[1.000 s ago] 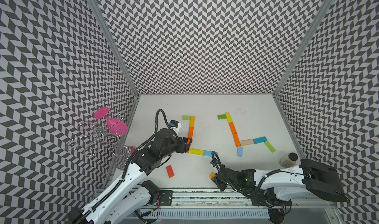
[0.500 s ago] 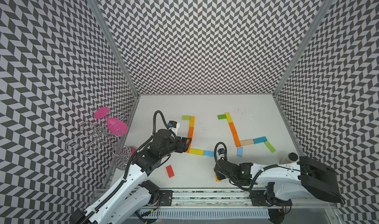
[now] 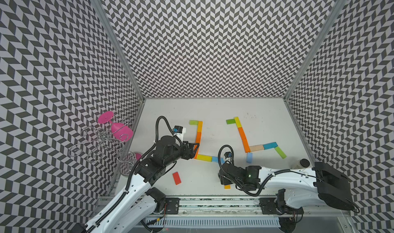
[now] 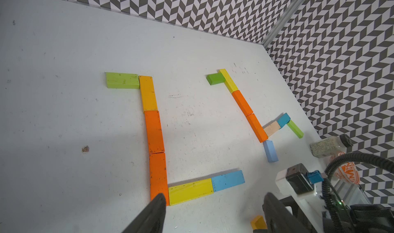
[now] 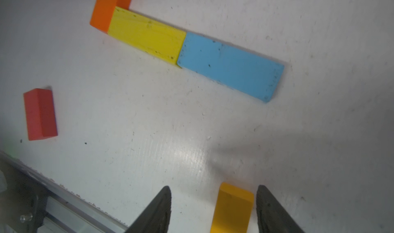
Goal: Assemble a giraffe with building blocks
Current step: Assemble the building block at the center of the board.
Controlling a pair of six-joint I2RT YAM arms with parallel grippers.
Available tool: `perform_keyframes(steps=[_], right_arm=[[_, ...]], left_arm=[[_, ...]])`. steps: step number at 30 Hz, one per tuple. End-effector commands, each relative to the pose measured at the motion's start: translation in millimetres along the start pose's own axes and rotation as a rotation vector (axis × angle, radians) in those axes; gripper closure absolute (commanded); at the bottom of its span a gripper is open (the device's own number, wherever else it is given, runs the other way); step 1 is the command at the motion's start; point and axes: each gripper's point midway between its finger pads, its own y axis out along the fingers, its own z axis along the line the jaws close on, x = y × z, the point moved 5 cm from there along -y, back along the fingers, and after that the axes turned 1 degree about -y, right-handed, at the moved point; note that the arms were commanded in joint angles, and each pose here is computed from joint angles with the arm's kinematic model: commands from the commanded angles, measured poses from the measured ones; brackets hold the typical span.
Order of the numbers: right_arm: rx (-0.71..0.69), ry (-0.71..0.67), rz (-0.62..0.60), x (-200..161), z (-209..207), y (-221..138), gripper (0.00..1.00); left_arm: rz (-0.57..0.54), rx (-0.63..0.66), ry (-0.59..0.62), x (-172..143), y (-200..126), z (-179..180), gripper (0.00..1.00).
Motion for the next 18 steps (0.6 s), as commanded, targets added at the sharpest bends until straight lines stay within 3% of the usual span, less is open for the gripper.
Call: perform_keyframes(steps=[1,7,18], right_arm=[[-0.073,0.065,0.068,-18,-11,2,0.38],[-0.077,0.071,0.137,-35,-12,12,0.42],[-0.089,0.046,0.158,-41,-18,14,0.70]], left_arm=[[-0.032,-0.022,0.013,3,-3,-3,0.26],[-0.046,-0.040,0.022,3,-7,-7,0.22],[-0.042,-0.038,0.022,2,-4,-6,0.22]])
